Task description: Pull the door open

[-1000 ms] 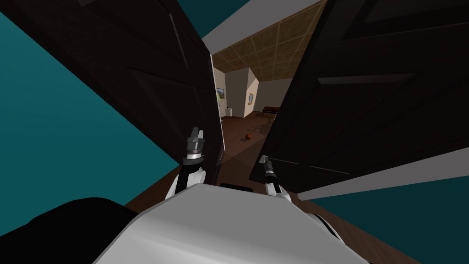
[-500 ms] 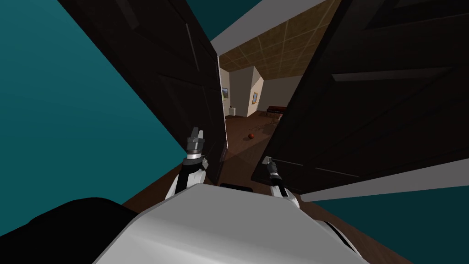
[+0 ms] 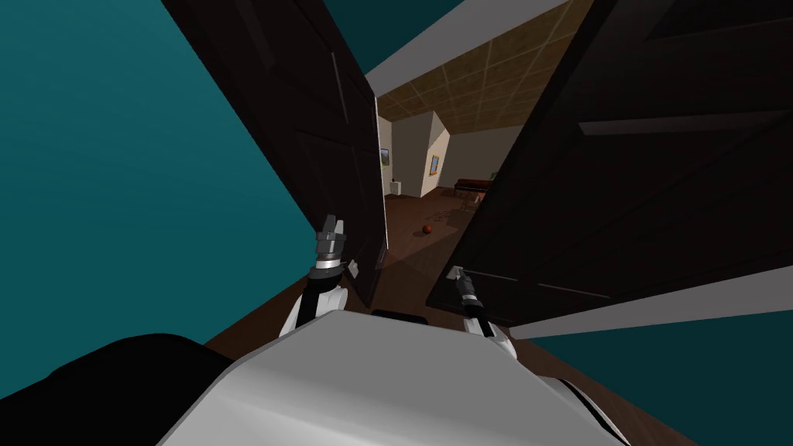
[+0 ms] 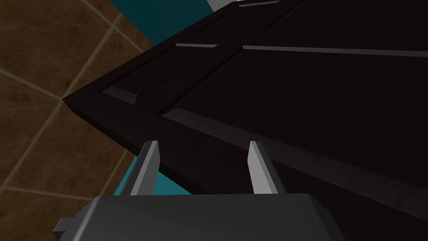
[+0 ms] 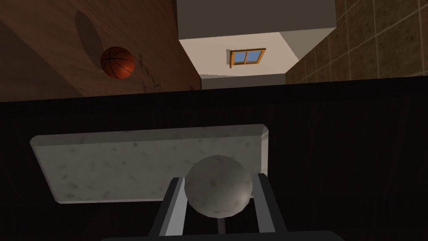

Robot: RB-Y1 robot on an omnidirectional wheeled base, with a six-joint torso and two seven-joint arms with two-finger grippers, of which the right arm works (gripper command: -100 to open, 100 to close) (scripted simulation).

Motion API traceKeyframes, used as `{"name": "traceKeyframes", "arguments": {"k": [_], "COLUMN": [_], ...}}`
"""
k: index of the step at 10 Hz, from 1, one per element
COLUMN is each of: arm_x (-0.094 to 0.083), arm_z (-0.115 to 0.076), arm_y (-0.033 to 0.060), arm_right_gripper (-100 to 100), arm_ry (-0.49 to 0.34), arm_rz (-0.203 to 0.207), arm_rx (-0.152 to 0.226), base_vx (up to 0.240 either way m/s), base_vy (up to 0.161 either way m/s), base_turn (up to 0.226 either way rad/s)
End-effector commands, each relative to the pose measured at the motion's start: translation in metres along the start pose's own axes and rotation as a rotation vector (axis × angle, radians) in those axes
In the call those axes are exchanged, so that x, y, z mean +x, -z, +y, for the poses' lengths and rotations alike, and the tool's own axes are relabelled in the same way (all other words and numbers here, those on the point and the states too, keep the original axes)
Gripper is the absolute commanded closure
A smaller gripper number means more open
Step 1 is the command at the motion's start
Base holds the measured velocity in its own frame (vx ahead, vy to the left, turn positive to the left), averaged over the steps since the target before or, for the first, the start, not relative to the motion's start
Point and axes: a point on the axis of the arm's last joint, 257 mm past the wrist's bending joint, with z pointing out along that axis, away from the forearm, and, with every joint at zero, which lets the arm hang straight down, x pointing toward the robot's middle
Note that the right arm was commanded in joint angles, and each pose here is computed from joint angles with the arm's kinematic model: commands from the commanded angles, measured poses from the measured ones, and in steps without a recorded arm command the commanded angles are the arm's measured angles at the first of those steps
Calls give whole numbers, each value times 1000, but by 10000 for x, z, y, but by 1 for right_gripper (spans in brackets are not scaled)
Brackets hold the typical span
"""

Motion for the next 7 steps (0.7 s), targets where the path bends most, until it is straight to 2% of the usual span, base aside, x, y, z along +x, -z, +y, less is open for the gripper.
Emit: {"name": "traceKeyframes", "arguments": {"k": [1, 4, 6, 7], "arm_x": [47, 82, 104, 60], "arm_z": [-8, -7, -10, -1], "arm_y": [47, 139, 195, 163], "arm_right_gripper": [100, 100, 100, 100], "arm_ry": [-3, -5, -7, -1], "arm_rz": [27, 77, 106, 91], "arm_rx": [-1, -2, -1, -2], "base_vx": [-206, -220, -277, -125], "base_vy": [-42, -72, -59, -24], "base_turn": [122, 114, 98, 5]}}
